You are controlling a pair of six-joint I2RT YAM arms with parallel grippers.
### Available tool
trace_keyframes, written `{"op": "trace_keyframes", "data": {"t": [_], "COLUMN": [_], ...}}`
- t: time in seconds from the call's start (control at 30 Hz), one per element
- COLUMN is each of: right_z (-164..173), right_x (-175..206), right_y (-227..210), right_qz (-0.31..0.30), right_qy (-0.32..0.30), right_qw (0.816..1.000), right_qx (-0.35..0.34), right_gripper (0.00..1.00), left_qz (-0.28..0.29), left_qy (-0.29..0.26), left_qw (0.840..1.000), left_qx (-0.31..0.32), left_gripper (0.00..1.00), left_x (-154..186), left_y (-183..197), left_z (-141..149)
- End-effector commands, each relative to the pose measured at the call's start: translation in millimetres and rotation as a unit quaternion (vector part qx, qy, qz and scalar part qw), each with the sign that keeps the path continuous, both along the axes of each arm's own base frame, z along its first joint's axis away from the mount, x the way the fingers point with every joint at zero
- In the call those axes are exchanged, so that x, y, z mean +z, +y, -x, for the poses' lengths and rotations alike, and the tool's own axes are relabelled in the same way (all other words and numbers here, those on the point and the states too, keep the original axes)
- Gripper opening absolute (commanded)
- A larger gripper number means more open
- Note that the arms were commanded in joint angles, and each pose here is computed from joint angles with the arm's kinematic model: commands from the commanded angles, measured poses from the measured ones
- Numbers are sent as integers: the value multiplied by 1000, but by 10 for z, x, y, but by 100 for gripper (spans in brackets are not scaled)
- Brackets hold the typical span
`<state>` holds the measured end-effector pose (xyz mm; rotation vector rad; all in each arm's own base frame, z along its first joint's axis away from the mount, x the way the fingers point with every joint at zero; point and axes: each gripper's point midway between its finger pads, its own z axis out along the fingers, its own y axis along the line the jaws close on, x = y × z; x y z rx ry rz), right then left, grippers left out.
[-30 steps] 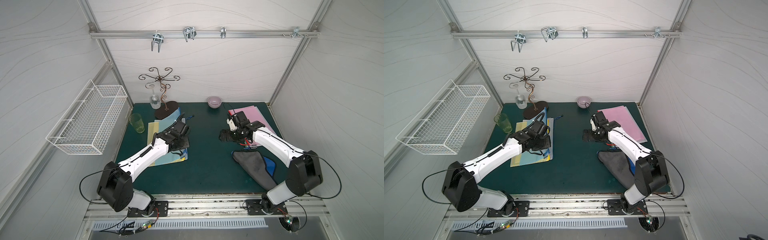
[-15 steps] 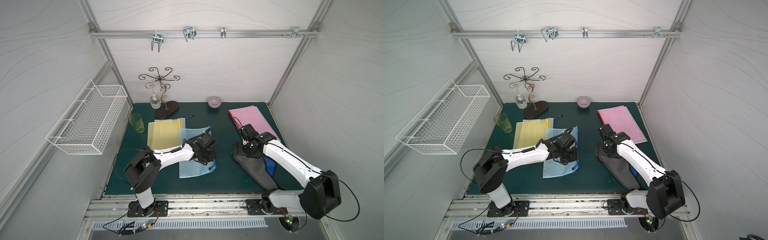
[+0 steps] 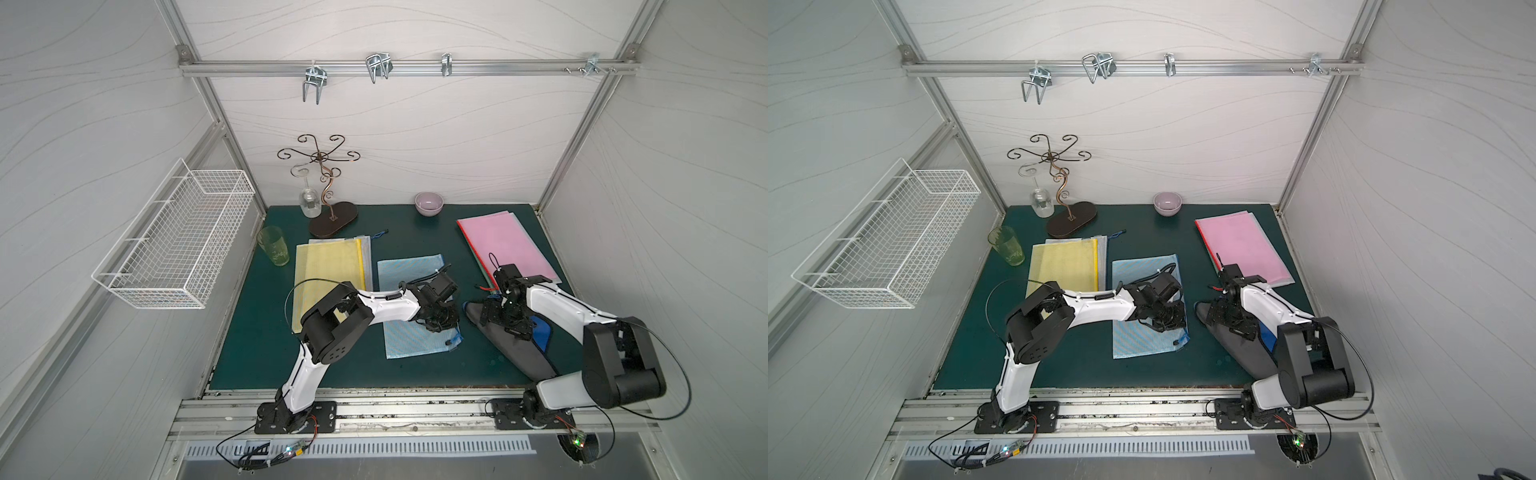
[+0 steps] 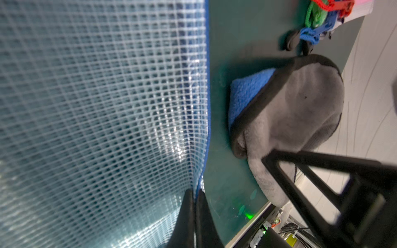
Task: Wipe the document bag
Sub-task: Place the document bag at the center of the board, then pick up the cleaning item at the center of the board.
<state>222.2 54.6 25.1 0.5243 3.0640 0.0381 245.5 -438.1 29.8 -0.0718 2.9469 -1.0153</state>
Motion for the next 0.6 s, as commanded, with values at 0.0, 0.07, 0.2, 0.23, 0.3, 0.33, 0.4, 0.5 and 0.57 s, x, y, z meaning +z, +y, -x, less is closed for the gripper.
{"op": "trace_keyframes", "data": {"t": [0.0,0.07,0.2,0.23,0.3,0.33,0.4,0.5,0.57], "right_z": [-126,-139,-118,-100,-66,-42,-15,17,42], "right_x": [-134,-154,-117,-115,-92,-61,72,495,786], "right_y": [13,-10,-8,7,68,120,230,451,635], "right_qz": [-31,-42,-63,-72,-95,-110,-135,-140,-142], "right_qy": [-1,-3,-19,-20,-19,-21,-35,-92,-128], "right_qw": [999,999,997,996,994,993,990,985,977], "right_qx": [-13,-24,-37,-39,-39,-35,-18,46,94], "right_gripper": [99,92,36,20,0,0,0,0,0], "left_qz": [27,28,29,28,23,17,-2,-28,-44], "left_qy": [-2,-10,-34,-41,-54,-61,-66,-41,-25], "left_qw": [1000,1000,999,999,998,998,998,998,998], "left_qx": [-1,-3,-4,-4,0,2,6,23,43], "left_gripper": [33,47,64,64,64,63,58,38,31], "left_x": [90,141,306,363,455,506,536,464,378], "left_y": [-54,-16,93,126,229,306,483,813,1044], "left_z": [17,39,42,50,55,69,104,217,308]}}
